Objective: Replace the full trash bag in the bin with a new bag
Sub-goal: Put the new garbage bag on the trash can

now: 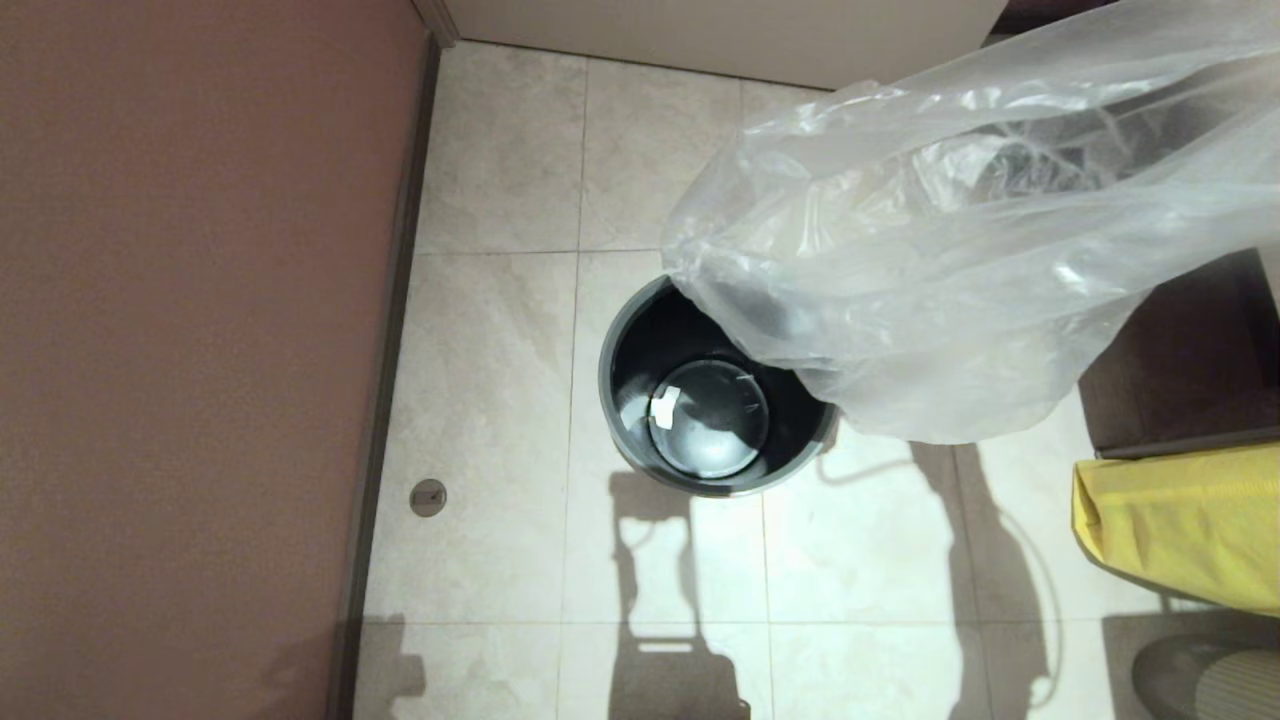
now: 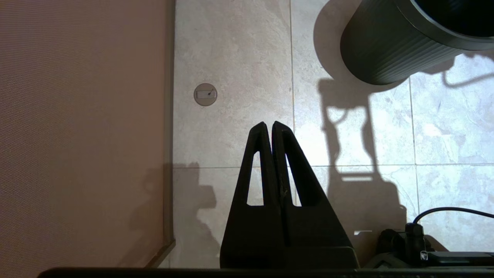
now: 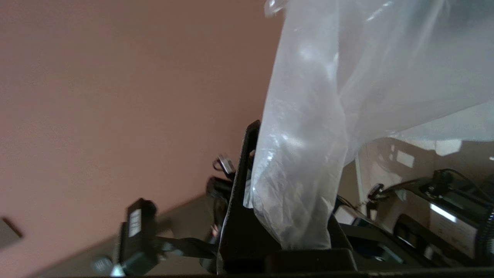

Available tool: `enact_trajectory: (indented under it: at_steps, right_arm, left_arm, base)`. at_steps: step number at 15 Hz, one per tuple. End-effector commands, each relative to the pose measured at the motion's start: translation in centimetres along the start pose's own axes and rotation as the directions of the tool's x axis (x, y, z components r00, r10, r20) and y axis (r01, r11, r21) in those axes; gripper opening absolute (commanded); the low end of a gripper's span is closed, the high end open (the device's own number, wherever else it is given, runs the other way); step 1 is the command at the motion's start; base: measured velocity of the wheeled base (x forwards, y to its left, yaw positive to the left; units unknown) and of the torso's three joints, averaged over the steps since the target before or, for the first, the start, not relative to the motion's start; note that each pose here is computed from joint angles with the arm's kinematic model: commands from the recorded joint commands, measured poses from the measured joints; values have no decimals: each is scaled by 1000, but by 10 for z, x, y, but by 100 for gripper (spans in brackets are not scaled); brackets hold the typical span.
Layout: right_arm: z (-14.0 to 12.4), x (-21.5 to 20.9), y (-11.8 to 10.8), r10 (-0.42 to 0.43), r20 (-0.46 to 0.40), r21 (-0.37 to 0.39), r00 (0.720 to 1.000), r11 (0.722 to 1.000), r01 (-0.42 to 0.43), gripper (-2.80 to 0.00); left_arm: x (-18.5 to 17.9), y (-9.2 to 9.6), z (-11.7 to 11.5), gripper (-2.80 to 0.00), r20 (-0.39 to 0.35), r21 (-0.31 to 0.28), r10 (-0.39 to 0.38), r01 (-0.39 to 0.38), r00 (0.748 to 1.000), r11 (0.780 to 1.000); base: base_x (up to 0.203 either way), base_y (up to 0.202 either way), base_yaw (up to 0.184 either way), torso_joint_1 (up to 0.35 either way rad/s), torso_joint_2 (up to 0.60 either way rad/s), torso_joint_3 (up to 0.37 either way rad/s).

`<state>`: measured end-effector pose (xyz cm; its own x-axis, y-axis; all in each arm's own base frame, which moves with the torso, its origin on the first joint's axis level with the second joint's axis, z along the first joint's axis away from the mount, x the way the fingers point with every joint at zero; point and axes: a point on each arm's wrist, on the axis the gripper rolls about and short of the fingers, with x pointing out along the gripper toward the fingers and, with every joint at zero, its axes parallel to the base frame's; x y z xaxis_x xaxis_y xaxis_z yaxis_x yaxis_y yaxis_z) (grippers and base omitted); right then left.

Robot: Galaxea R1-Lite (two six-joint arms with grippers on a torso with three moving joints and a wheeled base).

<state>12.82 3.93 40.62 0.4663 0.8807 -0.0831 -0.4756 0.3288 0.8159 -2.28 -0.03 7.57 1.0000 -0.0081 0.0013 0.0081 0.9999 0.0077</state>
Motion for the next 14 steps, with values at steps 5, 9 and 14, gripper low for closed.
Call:
enact_trajectory:
  at_steps: [5, 9, 14]
  right_arm:
    - [45, 96, 0, 152, -200, -84, 968, 982, -171, -280]
    - [39, 92, 13, 189, -210, -114, 959, 970, -216, -280]
    - [31, 66, 34, 220, -186, -157, 958, 955, -250, -280]
  left_arm:
    - [0, 0, 0, -280, 0, 0, 0, 0, 1000, 1000]
    - [0, 0, 0, -280, -1, 0, 0, 0, 1000, 1000]
    - [0, 0, 0, -280, 0, 0, 0, 0, 1000, 1000]
  base:
    - [0, 0, 0, 0, 0, 0]
    - [0, 0, 0, 0, 0, 0]
    - [0, 0, 0, 0, 0, 0]
